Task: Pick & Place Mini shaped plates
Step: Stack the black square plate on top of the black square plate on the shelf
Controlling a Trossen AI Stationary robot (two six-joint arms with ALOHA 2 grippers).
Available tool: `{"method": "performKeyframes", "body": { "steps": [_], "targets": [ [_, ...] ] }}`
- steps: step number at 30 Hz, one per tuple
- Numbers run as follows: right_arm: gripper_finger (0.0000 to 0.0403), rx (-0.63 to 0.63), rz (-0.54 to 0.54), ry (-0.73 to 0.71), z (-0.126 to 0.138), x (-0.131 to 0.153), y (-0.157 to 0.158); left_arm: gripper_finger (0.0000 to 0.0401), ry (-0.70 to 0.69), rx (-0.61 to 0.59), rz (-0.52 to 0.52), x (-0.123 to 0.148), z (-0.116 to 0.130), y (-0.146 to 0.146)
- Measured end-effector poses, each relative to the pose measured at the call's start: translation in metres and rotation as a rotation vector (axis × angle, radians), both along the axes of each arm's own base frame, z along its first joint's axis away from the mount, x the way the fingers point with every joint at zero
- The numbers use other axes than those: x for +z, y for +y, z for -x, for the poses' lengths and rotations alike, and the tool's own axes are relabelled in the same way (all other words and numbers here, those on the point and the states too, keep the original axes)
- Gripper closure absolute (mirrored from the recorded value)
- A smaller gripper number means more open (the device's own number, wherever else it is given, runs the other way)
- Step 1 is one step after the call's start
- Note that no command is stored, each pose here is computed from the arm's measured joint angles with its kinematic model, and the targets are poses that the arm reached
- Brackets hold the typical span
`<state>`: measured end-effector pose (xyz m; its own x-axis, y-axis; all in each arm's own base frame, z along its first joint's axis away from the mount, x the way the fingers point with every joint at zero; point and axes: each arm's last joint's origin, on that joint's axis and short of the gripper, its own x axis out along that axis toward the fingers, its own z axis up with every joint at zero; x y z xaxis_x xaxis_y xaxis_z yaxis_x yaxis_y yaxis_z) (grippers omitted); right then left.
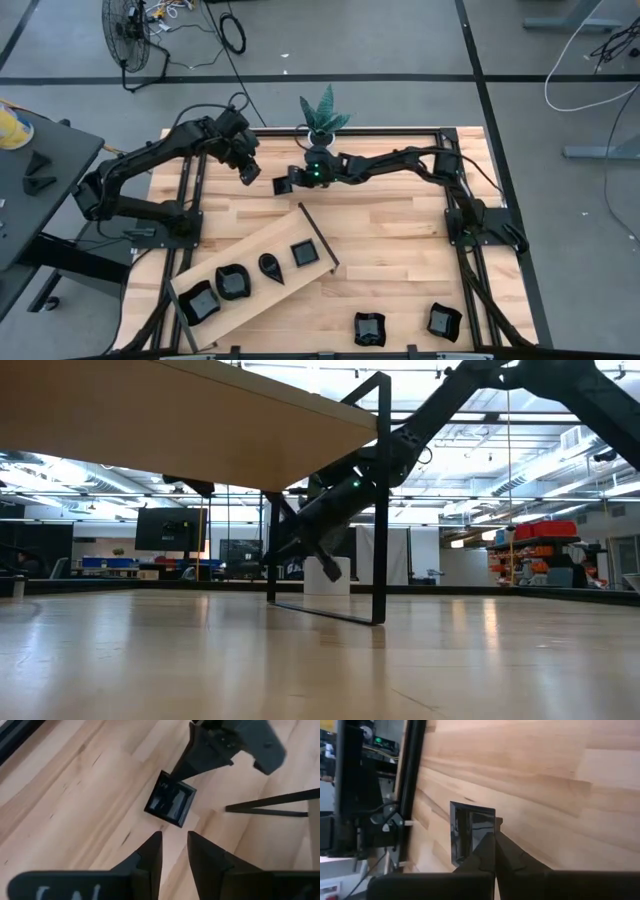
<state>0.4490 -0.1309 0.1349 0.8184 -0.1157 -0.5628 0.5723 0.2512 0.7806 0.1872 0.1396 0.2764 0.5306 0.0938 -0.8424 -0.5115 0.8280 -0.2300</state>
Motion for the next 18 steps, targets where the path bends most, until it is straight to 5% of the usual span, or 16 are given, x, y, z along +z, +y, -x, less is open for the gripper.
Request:
{"method": "performKeyframes", "body": {
  "steps": [18],
  "targets": [
    [0.039,-0.019,0.0,0.093,0.0034,-0.0072,0.0017,0.0288,0.051,0.145,0.016,-0.0016,0.0036,0.0017]
  ]
}}
